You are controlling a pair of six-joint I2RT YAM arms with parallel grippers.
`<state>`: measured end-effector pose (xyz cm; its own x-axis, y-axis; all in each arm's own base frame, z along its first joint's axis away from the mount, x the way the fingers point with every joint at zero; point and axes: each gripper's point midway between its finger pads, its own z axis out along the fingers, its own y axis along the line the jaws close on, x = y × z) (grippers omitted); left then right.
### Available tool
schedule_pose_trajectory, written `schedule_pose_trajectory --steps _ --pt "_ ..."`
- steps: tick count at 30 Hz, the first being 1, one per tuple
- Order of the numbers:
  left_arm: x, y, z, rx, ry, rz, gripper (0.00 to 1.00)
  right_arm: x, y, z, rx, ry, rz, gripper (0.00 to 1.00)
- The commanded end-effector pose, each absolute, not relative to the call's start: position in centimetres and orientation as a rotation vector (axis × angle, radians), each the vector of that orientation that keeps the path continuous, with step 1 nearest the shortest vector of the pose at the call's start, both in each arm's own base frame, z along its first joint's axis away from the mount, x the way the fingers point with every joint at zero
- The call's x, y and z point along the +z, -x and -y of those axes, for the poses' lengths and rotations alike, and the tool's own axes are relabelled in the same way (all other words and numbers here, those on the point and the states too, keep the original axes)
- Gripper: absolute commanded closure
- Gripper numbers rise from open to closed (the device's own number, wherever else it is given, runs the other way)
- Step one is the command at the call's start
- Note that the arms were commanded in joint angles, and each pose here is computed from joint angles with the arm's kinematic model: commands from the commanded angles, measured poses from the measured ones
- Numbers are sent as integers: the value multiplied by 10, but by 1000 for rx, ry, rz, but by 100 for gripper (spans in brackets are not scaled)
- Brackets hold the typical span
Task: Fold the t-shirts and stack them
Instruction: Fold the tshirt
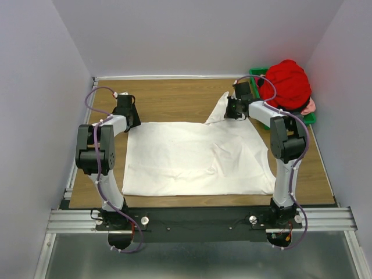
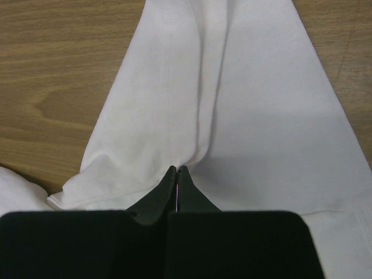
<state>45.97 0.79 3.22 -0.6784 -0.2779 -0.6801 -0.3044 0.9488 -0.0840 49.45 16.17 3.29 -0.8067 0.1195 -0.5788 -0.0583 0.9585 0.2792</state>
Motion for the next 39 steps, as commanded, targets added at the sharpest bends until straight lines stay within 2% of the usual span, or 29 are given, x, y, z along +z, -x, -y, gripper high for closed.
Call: schedule_pose_trajectory --steps 1,6,13,14,18,23,25,31,38,39 --pt "29 -460 -18 101 415 -2369 43 46 -494 -169 426 -8 -2457 98" --pt "22 -462 -17 100 403 -2389 51 48 -493 -168 427 -9 -2454 98" --pt "24 -467 -19 111 401 -2379 53 61 -493 -168 425 1 -2429 99" --pt "25 -468 -19 107 398 -2377 59 65 -492 -168 427 2 -2421 99" --pt "19 -469 -17 97 386 -2391 60 74 -491 -167 432 4 -2407 99" --pt "16 -469 -15 88 385 -2396 81 80 -488 -167 435 4 -2396 99" --pt "17 -469 -13 75 378 -2394 100 86 -486 -168 447 4 -2390 100" --pt "24 -471 -8 28 364 -2356 100 115 -476 -172 506 -16 -2350 99" --pt "84 -463 4 -101 375 -2114 100 127 -447 -160 474 -55 -2362 100" --pt "79 -454 6 -120 388 -2116 100 127 -443 -158 457 -60 -2365 100"
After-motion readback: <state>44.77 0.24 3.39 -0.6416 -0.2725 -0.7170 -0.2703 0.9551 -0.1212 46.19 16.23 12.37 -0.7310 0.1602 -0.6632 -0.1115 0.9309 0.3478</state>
